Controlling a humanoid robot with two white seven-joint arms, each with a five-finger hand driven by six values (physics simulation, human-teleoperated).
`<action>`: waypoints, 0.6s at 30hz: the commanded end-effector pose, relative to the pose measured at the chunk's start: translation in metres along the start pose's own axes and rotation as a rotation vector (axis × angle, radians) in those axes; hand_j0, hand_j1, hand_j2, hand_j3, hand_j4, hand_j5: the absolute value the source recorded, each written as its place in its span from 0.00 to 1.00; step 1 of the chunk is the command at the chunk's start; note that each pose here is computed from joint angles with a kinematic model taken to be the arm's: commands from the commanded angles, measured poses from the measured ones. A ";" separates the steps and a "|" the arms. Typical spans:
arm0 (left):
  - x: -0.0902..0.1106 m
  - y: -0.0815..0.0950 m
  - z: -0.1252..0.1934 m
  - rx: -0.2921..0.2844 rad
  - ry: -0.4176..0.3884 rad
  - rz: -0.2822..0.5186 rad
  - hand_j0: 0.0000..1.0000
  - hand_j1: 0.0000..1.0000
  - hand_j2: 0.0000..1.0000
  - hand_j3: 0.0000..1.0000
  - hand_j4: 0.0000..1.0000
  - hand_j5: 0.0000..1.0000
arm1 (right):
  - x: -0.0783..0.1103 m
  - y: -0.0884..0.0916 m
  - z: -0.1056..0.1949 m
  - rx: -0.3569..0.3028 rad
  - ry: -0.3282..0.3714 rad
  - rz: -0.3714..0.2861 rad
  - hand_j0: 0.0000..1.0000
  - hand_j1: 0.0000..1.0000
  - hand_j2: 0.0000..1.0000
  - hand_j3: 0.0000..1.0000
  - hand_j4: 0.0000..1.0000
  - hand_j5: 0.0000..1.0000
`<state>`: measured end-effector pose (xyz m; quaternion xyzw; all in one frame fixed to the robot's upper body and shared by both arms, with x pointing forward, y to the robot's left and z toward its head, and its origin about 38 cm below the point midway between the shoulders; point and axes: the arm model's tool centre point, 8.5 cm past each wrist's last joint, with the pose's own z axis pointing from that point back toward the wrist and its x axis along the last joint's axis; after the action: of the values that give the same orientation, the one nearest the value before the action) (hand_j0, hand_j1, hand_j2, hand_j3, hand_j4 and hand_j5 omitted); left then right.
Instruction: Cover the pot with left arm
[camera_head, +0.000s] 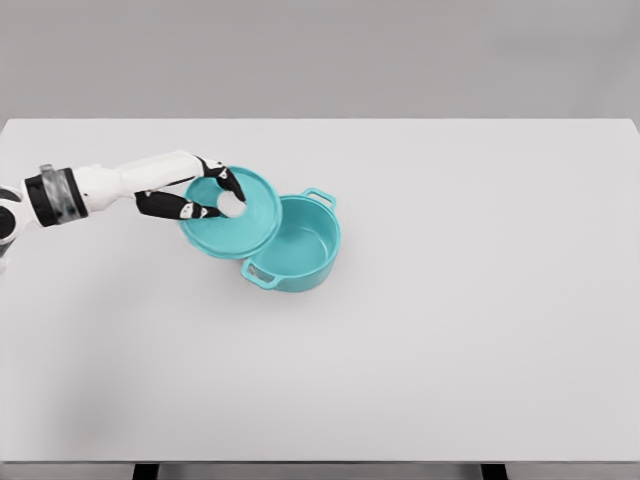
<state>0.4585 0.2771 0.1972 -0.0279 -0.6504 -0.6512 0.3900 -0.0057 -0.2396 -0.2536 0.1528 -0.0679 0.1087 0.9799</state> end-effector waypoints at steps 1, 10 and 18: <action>0.005 0.002 -0.004 0.006 -0.020 0.000 0.58 0.58 0.58 0.58 0.58 0.58 | 0.000 0.000 0.000 0.000 0.000 0.000 1.00 1.00 1.00 1.00 1.00 1.00; 0.013 -0.004 -0.024 0.016 -0.067 0.018 0.58 0.58 0.58 0.58 0.58 0.58 | 0.000 0.000 0.000 0.000 0.000 0.000 1.00 1.00 1.00 1.00 1.00 1.00; 0.017 -0.011 -0.039 0.019 -0.097 0.037 0.58 0.58 0.58 0.58 0.58 0.58 | 0.000 0.000 0.000 0.000 0.000 0.000 1.00 1.00 1.00 1.00 1.00 1.00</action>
<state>0.4586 0.2366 0.1917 -0.0626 -0.6706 -0.6402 0.3695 -0.0057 -0.2396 -0.2536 0.1528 -0.0679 0.1087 0.9799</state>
